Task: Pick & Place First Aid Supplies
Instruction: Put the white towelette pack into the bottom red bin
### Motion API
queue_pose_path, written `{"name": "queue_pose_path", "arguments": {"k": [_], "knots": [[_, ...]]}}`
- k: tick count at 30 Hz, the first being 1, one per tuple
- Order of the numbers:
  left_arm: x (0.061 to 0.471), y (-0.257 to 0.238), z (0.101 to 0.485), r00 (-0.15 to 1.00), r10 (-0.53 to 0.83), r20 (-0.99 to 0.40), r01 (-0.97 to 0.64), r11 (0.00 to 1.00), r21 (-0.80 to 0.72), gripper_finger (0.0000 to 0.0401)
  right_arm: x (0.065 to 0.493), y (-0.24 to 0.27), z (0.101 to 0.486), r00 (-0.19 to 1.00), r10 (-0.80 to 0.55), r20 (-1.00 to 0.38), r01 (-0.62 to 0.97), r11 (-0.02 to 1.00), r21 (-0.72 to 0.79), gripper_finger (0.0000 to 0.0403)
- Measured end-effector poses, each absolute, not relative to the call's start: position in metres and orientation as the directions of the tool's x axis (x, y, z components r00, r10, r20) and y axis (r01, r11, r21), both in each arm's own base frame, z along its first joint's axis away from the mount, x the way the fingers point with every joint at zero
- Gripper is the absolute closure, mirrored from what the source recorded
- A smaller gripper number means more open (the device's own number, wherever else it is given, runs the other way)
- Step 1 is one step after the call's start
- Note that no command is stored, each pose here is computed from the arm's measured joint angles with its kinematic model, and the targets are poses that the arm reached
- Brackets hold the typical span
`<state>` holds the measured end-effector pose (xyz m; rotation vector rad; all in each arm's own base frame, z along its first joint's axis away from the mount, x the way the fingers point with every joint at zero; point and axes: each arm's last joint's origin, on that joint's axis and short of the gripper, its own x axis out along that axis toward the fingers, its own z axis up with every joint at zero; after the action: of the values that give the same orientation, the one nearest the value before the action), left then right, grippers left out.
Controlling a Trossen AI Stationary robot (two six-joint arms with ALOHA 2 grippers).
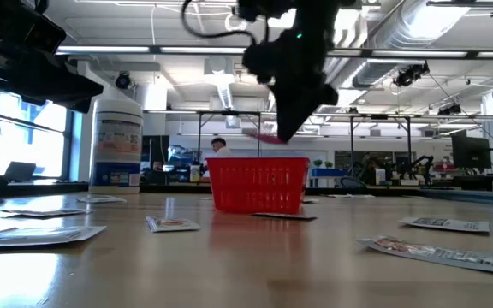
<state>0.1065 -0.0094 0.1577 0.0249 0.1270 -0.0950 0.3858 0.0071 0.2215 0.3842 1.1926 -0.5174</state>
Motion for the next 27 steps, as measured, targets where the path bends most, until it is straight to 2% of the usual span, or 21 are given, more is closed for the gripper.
{"name": "queue_pose_path", "arguments": {"k": [8, 13, 17, 22, 27], "knots": [[0.106, -0.009, 0.158, 0.988, -0.092, -0.128, 0.095, 0.995, 0.019, 0.038, 0.42, 0.006, 0.195, 0.134, -0.162, -0.978, 0.387, 0.917, -0.099, 0.0403], [0.106, -0.009, 0.158, 0.987, -0.093, -0.128, 0.096, 0.995, 0.019, 0.038, 0.421, 0.006, 0.183, 0.101, -0.18, -0.979, 0.34, 0.931, -0.136, 0.0397], [0.106, -0.009, 0.158, 0.987, -0.093, -0.128, 0.096, 0.995, 0.019, 0.038, 0.417, 0.003, 0.177, 0.071, -0.189, -0.979, 0.346, 0.926, -0.153, 0.0374], [0.106, -0.009, 0.158, 0.987, -0.093, -0.128, 0.096, 0.995, 0.019, 0.038, 0.415, 0.002, 0.183, 0.082, -0.197, -0.977, 0.376, 0.914, -0.152, 0.034], [0.106, -0.009, 0.157, 0.987, -0.093, -0.132, 0.096, 0.995, 0.019, 0.038, 0.403, 0.019, 0.218, 0.113, -0.179, -0.977, 0.409, 0.905, -0.118, 0.0327]]}}
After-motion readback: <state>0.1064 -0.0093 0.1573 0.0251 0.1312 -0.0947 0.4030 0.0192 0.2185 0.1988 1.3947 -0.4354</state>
